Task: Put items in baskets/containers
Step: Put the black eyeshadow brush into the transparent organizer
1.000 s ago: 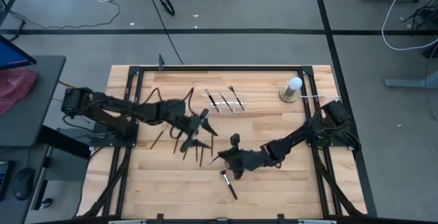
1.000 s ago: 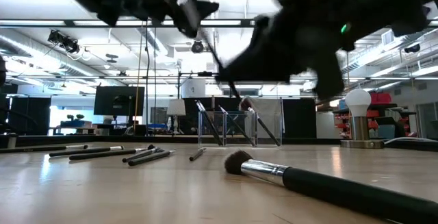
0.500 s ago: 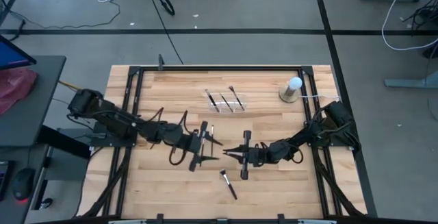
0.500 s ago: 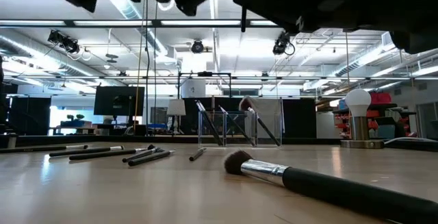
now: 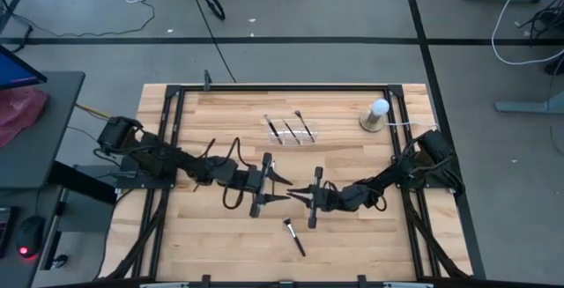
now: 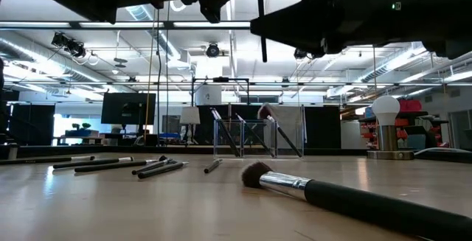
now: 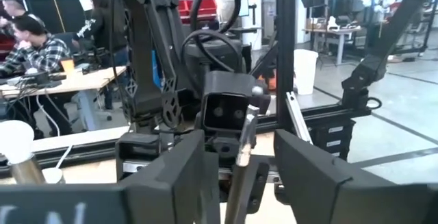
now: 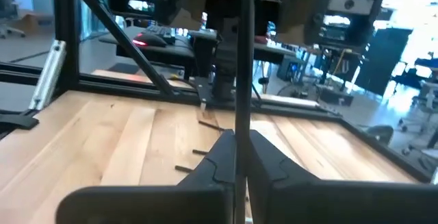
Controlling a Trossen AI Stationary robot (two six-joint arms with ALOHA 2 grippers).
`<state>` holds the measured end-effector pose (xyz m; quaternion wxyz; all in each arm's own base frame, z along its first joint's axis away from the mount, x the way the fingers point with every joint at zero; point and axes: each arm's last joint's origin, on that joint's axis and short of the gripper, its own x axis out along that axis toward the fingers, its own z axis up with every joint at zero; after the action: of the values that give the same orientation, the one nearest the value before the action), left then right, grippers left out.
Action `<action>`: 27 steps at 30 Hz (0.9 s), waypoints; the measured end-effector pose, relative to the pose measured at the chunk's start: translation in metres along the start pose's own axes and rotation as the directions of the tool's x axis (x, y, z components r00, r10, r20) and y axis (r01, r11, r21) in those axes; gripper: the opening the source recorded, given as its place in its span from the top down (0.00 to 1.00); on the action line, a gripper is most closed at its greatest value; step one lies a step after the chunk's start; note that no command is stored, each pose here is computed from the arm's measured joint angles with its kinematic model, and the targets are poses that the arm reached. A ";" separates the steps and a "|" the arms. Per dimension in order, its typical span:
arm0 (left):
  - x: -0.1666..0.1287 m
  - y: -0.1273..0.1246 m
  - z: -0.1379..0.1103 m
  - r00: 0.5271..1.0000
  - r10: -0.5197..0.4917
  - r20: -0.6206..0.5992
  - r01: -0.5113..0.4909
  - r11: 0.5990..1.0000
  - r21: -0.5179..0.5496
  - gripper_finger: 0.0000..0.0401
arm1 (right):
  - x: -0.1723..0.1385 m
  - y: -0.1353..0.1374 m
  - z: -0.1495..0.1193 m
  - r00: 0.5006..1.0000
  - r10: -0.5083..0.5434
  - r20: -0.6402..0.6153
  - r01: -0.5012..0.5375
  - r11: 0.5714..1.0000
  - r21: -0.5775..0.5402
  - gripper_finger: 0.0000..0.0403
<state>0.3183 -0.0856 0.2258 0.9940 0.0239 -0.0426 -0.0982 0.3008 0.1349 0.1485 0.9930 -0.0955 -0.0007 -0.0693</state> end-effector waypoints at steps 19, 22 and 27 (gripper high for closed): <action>0.000 0.003 0.000 1.000 0.021 0.002 -0.021 1.000 0.022 0.96 | 0.004 -0.005 -0.008 0.998 -0.014 -0.069 0.019 0.996 0.082 0.93; 0.000 0.004 0.000 0.999 0.035 0.000 -0.035 0.999 0.010 0.95 | 0.004 -0.005 -0.012 0.994 -0.026 -0.102 0.037 0.993 0.111 0.87; 0.000 0.009 -0.001 0.993 0.119 -0.011 -0.119 0.993 -0.016 0.98 | -0.009 -0.009 -0.012 0.968 -0.109 -0.228 0.131 0.988 0.082 0.74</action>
<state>0.3206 -0.0766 0.2251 0.9984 0.0134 -0.0381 -0.0391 0.2905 0.1250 0.1378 0.9842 -0.0392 0.1014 -0.1395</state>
